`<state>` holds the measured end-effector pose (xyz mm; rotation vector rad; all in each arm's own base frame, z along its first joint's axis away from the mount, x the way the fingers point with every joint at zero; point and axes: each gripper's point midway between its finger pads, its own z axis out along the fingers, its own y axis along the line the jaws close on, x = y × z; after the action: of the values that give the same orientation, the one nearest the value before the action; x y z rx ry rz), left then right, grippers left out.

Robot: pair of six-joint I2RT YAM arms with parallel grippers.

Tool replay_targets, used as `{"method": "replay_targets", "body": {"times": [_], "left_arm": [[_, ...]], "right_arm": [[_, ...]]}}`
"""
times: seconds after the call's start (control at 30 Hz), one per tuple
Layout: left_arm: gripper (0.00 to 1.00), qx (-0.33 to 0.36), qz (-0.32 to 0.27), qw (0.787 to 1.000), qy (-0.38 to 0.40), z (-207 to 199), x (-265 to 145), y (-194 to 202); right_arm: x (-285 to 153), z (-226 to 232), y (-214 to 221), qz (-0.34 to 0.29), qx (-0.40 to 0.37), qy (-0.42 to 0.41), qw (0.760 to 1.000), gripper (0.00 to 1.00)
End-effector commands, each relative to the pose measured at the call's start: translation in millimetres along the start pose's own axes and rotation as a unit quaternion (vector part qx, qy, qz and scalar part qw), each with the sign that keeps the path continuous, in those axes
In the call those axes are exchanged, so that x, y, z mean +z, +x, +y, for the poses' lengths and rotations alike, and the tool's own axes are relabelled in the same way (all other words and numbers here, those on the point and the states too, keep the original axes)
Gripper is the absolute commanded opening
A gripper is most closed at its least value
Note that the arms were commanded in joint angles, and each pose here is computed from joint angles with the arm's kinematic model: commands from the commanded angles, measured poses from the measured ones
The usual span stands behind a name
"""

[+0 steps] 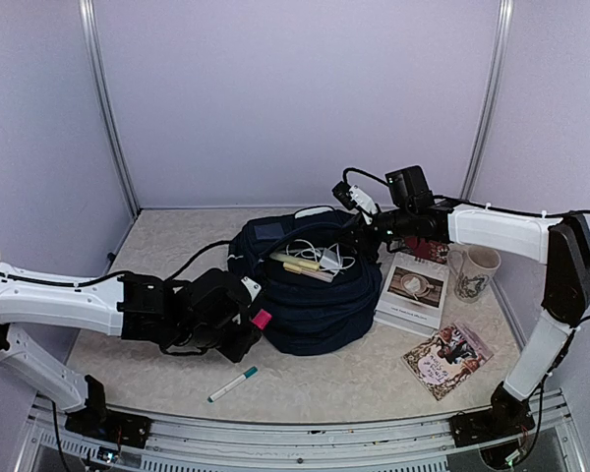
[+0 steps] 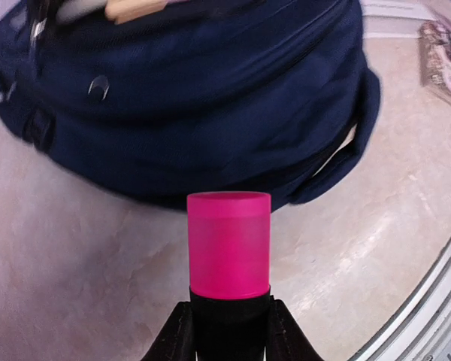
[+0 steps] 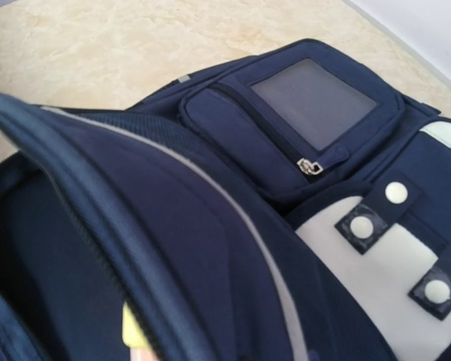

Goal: Pack the student bag
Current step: Pick up the pen at the center of the board, then place the pen in the upper front pocket of the bag.

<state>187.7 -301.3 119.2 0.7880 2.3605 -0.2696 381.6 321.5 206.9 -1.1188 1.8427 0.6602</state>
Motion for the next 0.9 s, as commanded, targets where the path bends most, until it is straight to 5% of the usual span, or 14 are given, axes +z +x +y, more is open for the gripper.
{"method": "replay_targets", "body": {"times": [0.0,0.2,0.47,0.63,0.87], "left_arm": [[0.27,0.077,-0.098,0.992,-0.024,-6,-16,-70],[0.27,0.151,-0.169,0.969,-0.096,10,11,-165],[0.25,0.226,-0.142,0.951,-0.157,27,86,-202],[0.72,0.231,-0.132,0.947,-0.179,30,95,-205],[0.90,0.222,-0.195,0.951,-0.090,-3,28,-207]], "right_arm": [[-16,0,-38,-0.050,-0.016,0.000,0.999,0.00],[-16,3,-39,-0.050,-0.010,-0.009,0.999,0.00],[-17,6,-39,-0.052,-0.001,-0.018,0.999,0.00],[-18,7,-38,-0.052,-0.001,-0.018,0.998,0.00],[-17,8,-39,-0.055,-0.004,-0.022,0.998,0.00]]}}
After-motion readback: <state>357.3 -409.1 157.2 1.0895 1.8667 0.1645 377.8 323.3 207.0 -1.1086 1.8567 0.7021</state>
